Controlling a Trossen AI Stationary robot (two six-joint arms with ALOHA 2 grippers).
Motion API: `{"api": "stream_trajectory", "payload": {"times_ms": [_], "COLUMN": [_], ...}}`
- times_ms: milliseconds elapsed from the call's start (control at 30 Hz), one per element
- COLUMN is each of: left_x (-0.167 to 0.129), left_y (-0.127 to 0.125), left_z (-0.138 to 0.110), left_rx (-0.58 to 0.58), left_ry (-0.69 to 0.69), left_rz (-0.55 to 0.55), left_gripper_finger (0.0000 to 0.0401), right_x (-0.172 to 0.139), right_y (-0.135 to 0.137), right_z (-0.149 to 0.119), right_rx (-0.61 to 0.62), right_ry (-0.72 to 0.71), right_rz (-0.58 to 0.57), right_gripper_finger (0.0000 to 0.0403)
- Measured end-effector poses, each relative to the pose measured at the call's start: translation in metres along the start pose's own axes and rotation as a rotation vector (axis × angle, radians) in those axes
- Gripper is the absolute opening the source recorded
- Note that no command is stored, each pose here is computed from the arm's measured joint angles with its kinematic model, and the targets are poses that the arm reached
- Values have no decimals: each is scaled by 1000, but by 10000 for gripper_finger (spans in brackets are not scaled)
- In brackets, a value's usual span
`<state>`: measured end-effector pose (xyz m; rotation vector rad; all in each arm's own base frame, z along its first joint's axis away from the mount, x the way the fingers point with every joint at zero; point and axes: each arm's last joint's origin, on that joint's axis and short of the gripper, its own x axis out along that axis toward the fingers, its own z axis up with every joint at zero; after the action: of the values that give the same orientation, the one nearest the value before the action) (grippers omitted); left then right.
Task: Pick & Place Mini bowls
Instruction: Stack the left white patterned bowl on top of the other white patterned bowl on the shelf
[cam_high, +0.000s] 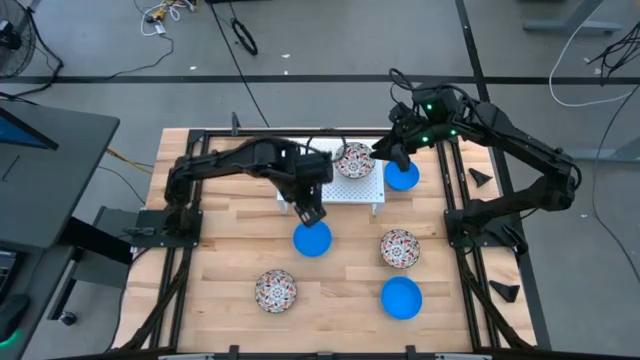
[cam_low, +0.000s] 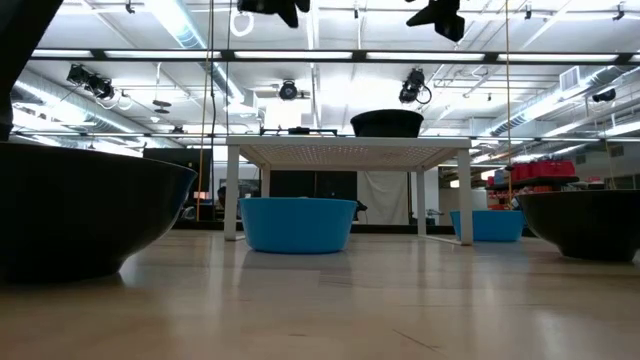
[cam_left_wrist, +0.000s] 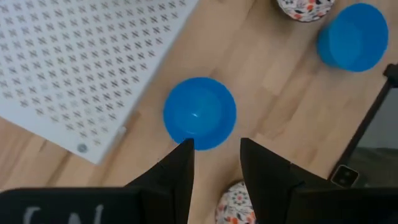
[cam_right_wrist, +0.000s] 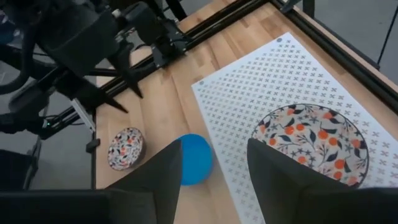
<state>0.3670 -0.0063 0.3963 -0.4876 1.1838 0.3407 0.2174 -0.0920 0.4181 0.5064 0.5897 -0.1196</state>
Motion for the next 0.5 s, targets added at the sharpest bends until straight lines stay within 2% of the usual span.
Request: {"api": "stream_trajectory", "payload": {"times_ms": [500], "left_x": [-23], "left_y": [-60], "left_z": [-59], "left_rx": [-42], "left_ry": [-32], "left_rz": [-45], "left_gripper_finger": [135], "right_x": [4], "right_y": [15], "right_z": [5], "right_rx": [23], "right_ry": [-56], "right_rz": [65], "right_gripper_finger": [183]}}
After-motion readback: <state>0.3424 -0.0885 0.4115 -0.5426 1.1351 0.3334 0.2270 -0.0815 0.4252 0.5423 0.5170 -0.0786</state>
